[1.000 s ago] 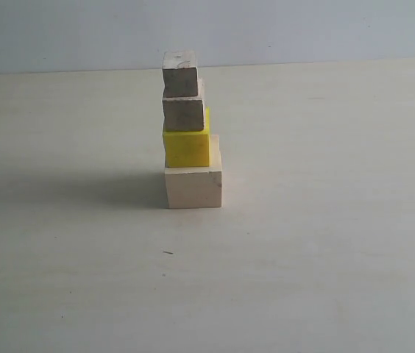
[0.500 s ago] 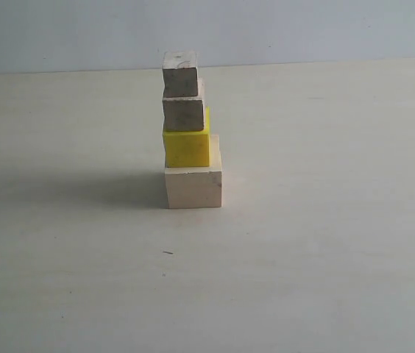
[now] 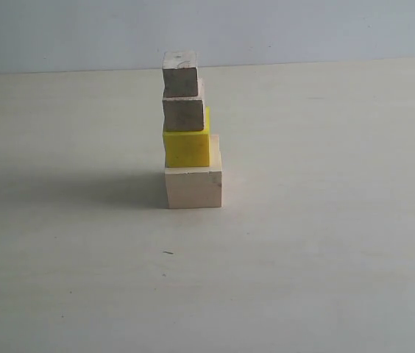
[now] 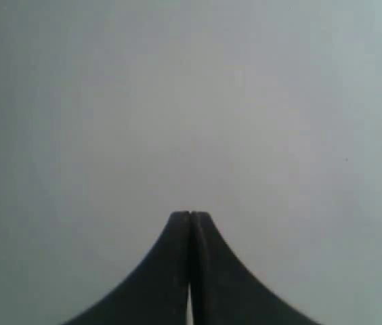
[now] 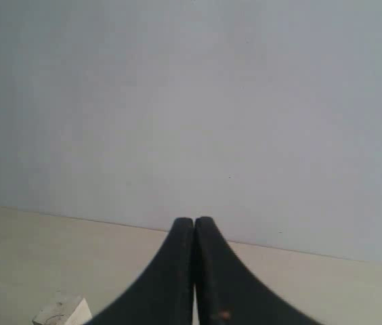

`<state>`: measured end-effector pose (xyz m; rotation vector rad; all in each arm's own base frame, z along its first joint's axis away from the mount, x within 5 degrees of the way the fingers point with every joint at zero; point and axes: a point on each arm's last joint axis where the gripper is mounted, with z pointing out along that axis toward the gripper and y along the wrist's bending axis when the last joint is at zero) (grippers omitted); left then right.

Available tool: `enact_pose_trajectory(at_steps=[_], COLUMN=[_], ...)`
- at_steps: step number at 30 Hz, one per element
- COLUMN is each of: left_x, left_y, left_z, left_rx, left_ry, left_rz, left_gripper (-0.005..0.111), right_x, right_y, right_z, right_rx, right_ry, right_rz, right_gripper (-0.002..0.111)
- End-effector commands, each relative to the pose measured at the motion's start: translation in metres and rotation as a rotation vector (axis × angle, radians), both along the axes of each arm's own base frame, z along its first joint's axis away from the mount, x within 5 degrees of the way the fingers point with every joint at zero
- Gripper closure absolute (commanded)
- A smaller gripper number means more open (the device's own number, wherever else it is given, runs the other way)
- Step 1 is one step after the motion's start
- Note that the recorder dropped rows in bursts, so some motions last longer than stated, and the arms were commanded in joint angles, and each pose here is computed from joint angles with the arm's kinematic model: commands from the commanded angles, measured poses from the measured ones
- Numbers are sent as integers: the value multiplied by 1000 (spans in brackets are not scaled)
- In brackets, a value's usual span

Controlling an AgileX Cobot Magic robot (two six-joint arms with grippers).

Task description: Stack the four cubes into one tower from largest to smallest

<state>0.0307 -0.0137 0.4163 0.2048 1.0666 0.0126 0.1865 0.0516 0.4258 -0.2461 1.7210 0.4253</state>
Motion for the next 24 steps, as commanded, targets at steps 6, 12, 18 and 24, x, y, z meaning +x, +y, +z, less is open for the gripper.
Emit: enact_pose_trajectory(at_steps=[6,12,18,24], left_x=[2,6,7,10], left_y=[-1,3,9,13], left_z=[-32,-70,-108,-152], left_rx=[-11,-116,-194,-288], left_ry=[139,377,439,497], left_rz=[-19,-5,63,142], left_gripper=[107,107,107,107], right_x=[-1,-1,-1,-1], right_y=[0,0,0,0], right_z=[-1,-1,-1,-1], right_rx=[-7,-7,-7,-7], right_ry=[-4,-4,-4,-4], right_rz=[-1,-1,-1,-1], right_gripper=[108,108,108,108])
